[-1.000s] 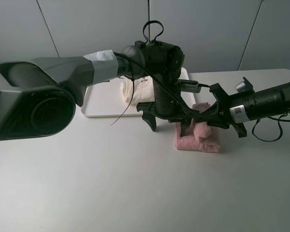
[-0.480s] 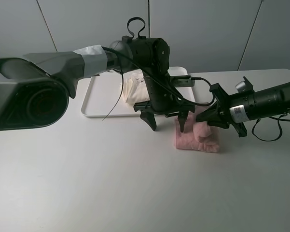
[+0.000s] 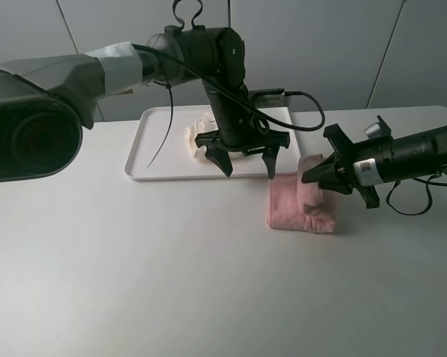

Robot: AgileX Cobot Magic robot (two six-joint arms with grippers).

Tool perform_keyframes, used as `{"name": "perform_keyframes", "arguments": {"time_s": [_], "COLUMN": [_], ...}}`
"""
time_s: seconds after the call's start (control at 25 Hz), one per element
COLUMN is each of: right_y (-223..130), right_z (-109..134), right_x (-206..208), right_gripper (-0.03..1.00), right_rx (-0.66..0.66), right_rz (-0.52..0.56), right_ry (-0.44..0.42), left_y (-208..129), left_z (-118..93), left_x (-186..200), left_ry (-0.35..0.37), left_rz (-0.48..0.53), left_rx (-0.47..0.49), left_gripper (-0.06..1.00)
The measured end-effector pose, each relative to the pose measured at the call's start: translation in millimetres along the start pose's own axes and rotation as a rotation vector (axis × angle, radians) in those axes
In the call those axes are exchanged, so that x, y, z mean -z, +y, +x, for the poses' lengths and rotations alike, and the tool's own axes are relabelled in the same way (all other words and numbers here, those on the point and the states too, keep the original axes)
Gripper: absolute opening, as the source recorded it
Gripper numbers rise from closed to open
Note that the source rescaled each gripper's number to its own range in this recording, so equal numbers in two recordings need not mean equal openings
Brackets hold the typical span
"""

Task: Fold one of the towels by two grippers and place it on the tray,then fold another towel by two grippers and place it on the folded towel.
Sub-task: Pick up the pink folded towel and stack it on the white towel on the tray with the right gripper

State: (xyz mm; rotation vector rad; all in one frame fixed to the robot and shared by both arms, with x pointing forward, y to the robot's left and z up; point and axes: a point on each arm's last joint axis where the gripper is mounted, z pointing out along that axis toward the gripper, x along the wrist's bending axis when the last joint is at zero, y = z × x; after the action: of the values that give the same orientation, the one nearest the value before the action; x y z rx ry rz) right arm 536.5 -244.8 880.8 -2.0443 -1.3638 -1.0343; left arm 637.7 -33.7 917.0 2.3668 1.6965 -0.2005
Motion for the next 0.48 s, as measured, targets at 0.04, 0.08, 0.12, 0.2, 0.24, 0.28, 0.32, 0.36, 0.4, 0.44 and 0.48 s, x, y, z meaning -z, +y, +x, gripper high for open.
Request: {"name": "perform_keyframes", "arguments": {"time_s": [0.04, 0.08, 0.12, 0.2, 0.24, 0.28, 0.32, 0.36, 0.4, 0.44, 0.48], "right_y": [0, -1, -1, -4, -6, -8, -10, -11, -11, -11, -11], "right_z": [1, 2, 4, 11, 15, 18, 21, 23, 23, 23, 23], "right_x": [-1, -2, -4, -9, -11, -14, -17, -18, -19, -18, -18], "right_gripper": [0.08, 0.14, 0.24, 0.46, 0.55, 0.6, 0.62, 0.63, 0.63, 0.63, 0.64], "right_rx": [-0.001, 0.002, 0.017, 0.033, 0.038, 0.039, 0.04, 0.043, 0.044, 0.047, 0.055], "right_rz": [-0.002, -0.007, -0.009, -0.012, -0.009, -0.005, -0.003, 0.0, 0.0, 0.0, 0.0], "right_ry": [0.003, 0.009, 0.015, 0.05, 0.066, 0.08, 0.089, 0.096, 0.097, 0.098, 0.097], "left_y": [2, 4, 7, 14, 16, 19, 20, 22, 23, 24, 26], "left_z": [3, 6, 9, 15, 16, 18, 19, 18, 18, 18, 17], "left_x": [4, 8, 13, 23, 28, 33, 39, 43, 49, 54, 58], "left_ry": [-0.001, -0.003, -0.007, -0.015, -0.02, -0.024, -0.026, -0.033, -0.041, -0.051, -0.067], "left_rz": [-0.008, -0.018, -0.032, -0.063, -0.079, -0.095, -0.109, -0.122, -0.138, -0.149, -0.158], "left_rx": [0.001, -0.003, -0.002, 0.005, 0.0, -0.003, -0.009, -0.014, -0.02, -0.022, -0.023], "left_gripper": [1.0, 1.0, 1.0, 1.0, 1.0, 1.0, 1.0, 1.0, 1.0, 1.0, 1.0]}}
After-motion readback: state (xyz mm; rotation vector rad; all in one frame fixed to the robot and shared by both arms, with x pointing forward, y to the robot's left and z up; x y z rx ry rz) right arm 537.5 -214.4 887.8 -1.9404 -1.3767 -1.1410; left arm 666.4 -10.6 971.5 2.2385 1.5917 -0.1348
